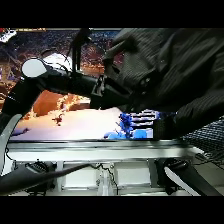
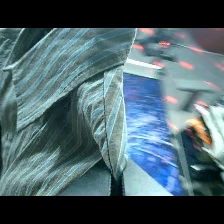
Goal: Fold the clothes and pants, and hang the long-sleeved shirts on hangers.
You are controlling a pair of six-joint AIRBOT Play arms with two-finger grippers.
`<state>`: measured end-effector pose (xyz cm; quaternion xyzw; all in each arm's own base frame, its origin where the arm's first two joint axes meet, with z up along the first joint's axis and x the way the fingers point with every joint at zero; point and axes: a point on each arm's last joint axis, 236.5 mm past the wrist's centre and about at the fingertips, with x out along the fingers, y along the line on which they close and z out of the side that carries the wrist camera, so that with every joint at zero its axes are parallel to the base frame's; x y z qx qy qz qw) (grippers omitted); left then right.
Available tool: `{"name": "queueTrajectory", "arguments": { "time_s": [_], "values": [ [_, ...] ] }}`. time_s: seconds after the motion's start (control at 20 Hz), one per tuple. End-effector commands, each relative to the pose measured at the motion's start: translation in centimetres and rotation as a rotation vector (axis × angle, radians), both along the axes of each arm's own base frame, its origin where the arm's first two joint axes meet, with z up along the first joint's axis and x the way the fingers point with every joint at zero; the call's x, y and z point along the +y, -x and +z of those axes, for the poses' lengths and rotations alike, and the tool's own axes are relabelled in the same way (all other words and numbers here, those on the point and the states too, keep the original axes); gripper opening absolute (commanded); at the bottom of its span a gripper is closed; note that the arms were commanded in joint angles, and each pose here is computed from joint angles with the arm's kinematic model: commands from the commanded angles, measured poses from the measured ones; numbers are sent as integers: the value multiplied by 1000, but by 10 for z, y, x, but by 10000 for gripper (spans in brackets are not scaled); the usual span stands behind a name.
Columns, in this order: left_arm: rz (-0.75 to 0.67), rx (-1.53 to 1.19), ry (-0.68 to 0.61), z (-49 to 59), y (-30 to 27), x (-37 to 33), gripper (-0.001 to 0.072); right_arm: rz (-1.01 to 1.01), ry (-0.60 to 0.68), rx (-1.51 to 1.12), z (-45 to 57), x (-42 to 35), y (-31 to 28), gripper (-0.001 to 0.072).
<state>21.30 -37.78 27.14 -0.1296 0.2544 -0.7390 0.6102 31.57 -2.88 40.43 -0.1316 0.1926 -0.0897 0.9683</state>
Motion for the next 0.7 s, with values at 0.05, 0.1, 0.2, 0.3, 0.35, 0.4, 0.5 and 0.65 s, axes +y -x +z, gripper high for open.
{"name": "queueTrajectory", "arguments": {
  "time_s": [0.05,0.1,0.2,0.3,0.35,0.4,0.5,0.65],
  "values": [
    [1,-1,-224,-50,8,-3,409,-378,-55,-185,37,-77,33,27],
    [1,-1,-260,-58,10,-3,409,-441,-54,-222,45,-90,40,27],
    [-15,-9,-278,-62,16,-5,408,-534,-10,-270,58,-108,52,27],
    [-23,-10,-278,-62,20,-7,407,-603,50,-290,66,-122,60,27],
    [-26,-10,-278,-62,21,-7,407,-638,64,-293,67,-131,62,27],
    [-26,-11,-278,-62,21,-7,407,-684,50,-300,66,-141,66,27],
    [-25,-11,-278,-62,20,-7,407,-779,-7,-351,67,-160,73,27],
    [-25,-11,-282,-64,20,-7,407,-873,-22,-423,75,-186,79,27]
  ]
}}
